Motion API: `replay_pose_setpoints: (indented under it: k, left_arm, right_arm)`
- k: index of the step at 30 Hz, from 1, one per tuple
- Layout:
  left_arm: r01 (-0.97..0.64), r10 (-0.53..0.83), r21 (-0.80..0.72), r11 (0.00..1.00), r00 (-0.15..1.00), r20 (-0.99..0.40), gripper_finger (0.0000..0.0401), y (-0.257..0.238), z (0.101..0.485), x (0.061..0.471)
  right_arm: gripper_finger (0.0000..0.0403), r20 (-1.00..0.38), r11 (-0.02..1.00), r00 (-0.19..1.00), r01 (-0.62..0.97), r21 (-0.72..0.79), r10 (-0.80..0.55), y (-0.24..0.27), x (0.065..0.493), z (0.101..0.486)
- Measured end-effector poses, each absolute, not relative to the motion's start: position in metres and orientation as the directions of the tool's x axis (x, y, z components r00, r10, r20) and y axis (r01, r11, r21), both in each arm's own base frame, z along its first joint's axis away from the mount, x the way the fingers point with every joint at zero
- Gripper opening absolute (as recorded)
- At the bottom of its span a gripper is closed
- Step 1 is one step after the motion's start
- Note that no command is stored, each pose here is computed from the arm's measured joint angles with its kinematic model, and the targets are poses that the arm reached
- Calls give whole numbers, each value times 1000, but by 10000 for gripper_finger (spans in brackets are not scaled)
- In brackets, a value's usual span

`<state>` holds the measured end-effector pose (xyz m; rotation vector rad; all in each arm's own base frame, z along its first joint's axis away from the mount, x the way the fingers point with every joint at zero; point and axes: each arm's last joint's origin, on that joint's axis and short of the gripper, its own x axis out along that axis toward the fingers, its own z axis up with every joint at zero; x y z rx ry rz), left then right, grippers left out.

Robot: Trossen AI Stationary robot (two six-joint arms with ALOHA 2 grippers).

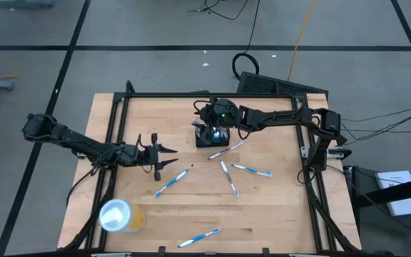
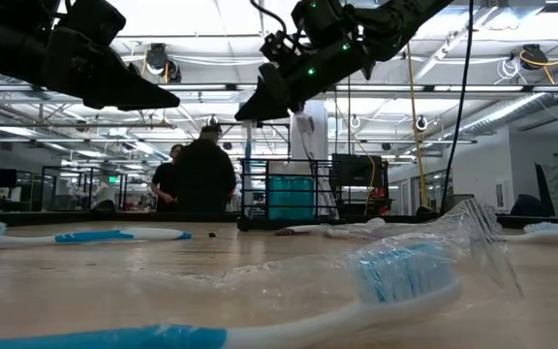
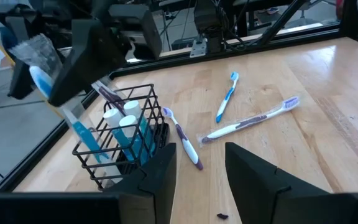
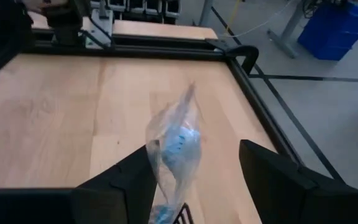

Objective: Pick & Place toothbrushing station
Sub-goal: Put the blue toothbrush into the black organizer

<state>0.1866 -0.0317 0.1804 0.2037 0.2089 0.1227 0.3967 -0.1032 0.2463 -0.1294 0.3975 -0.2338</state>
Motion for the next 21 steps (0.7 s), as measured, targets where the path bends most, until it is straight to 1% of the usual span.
replay_pose_setpoints:
  k: [3, 7, 12, 21]
  left_arm:
    - [-100, 142, 212, 972, 971, -193, 143, -32, 180, 187]
    - [-100, 142, 209, 973, 971, -193, 143, -32, 180, 187]
    - [-101, 142, 205, 973, 971, -194, 143, -32, 180, 187]
    - [-101, 141, 204, 974, 971, -194, 143, -32, 180, 187]
  right_arm:
    - [215, -356, 965, 900, 202, -167, -250, -103, 396, 250]
    - [215, -388, 970, 891, 190, -153, -236, -103, 395, 246]
    - [217, -371, 970, 899, 183, -161, -231, -103, 396, 248]
    - [263, -379, 969, 895, 186, -162, -235, -105, 395, 247]
